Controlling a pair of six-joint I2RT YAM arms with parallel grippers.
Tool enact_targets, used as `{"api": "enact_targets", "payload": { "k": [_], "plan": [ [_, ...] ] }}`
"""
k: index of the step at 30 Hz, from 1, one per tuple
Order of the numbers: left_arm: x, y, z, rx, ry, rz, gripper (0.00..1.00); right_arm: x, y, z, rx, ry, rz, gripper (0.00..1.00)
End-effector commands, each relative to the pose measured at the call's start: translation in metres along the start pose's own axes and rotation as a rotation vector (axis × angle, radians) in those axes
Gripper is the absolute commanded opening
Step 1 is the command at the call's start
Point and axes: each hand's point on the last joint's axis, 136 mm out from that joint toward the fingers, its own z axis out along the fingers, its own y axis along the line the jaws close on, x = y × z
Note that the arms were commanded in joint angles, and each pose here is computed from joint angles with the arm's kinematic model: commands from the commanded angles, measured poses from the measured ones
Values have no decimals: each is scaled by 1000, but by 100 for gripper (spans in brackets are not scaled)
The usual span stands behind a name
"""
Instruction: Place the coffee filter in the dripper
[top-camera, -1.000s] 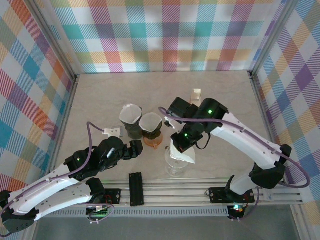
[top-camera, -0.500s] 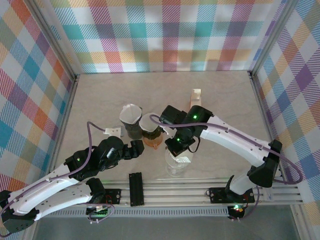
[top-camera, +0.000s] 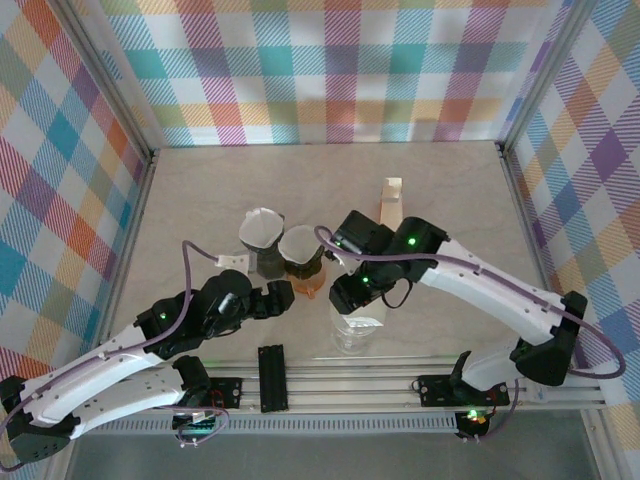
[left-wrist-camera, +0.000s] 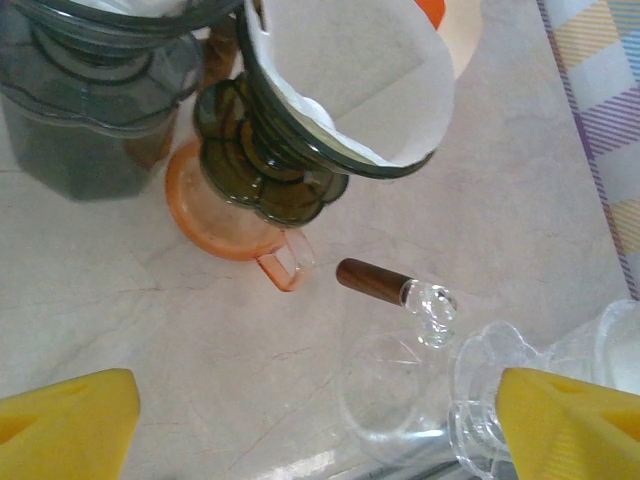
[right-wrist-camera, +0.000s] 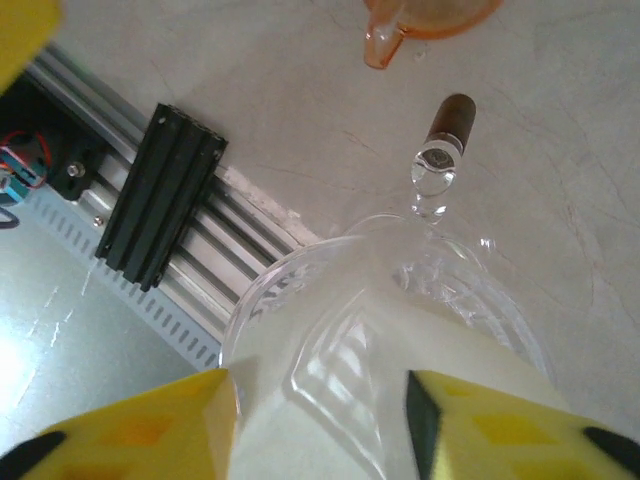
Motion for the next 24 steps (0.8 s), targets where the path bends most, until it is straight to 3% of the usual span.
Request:
{"api": "enact_targets", "payload": {
  "k": [1, 7, 12, 16, 19, 24],
  "plan": [
    [-12, -28, -4, 96, -5, 17, 87, -4, 1, -16, -8, -83, -6, 57],
    [-12, -60, 1, 178, 38, 44, 79, 1, -20, -32, 70, -183, 23, 65],
    [-8, -83, 5, 214, 70, 81, 66, 14, -41, -29, 139, -183, 54, 62],
    [-2, -98, 7, 251, 88, 106, 57, 21, -49, -25, 155, -177, 72, 53],
    [4, -107, 12, 274, 104, 111, 56, 23, -52, -23, 155, -173, 74, 44],
    [12, -115, 20, 281, 133, 122, 45, 24, -53, -17, 161, -153, 67, 21]
  ]
}}
